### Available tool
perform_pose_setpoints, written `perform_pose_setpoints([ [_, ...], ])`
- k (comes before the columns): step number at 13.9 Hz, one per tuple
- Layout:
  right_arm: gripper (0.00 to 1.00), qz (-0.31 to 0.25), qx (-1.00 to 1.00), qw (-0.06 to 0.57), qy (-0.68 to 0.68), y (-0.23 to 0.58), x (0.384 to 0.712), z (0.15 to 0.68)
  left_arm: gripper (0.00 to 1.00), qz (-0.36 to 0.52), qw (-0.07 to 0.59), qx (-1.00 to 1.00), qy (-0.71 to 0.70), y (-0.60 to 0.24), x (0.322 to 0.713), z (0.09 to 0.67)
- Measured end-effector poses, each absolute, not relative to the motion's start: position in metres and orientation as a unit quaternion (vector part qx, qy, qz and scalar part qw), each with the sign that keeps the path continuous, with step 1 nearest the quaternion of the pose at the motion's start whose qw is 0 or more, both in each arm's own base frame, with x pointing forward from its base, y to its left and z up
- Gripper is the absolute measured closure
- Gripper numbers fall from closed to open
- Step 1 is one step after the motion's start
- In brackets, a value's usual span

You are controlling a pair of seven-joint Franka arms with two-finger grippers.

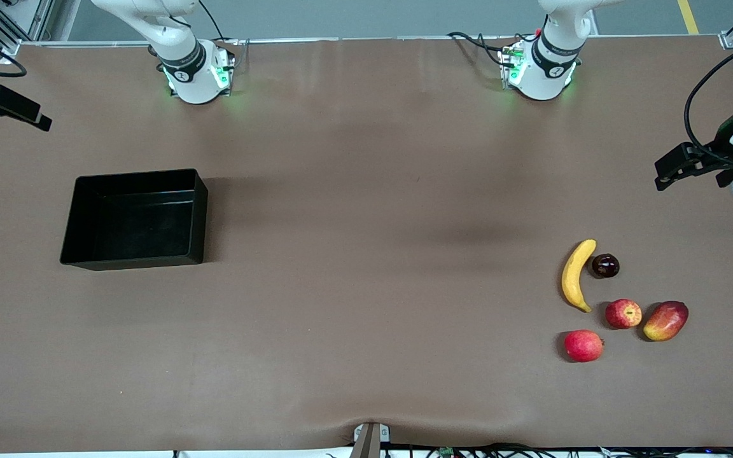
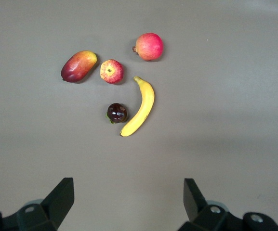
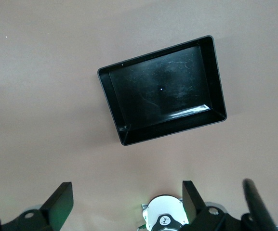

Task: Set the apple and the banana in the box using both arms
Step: 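Reach the left gripper down toward the red-yellow apple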

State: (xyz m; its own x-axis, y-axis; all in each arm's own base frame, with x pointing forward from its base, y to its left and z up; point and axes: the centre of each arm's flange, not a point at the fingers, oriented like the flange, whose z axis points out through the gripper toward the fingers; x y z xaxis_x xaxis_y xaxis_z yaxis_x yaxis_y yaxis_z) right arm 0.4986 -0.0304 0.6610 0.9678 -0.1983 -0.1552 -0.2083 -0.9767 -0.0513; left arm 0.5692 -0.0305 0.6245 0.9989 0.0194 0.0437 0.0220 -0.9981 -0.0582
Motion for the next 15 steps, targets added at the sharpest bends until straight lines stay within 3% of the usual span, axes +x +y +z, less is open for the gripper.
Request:
perform_pose_setpoints([
  [7, 0.0, 0.075, -0.991, 0.034, 0.103, -0.03, 0.499, 0.661, 0.0, 0.008, 0.017, -1.0, -0.022, -0.006, 0.602, 0.58],
  [15, 0.0, 0.079, -0.991, 0.037, 0.102, -0.03, 0.501, 0.657, 0.0, -0.05, 0.04, -0.998, 0.007, 0.034, 0.704, 0.391],
])
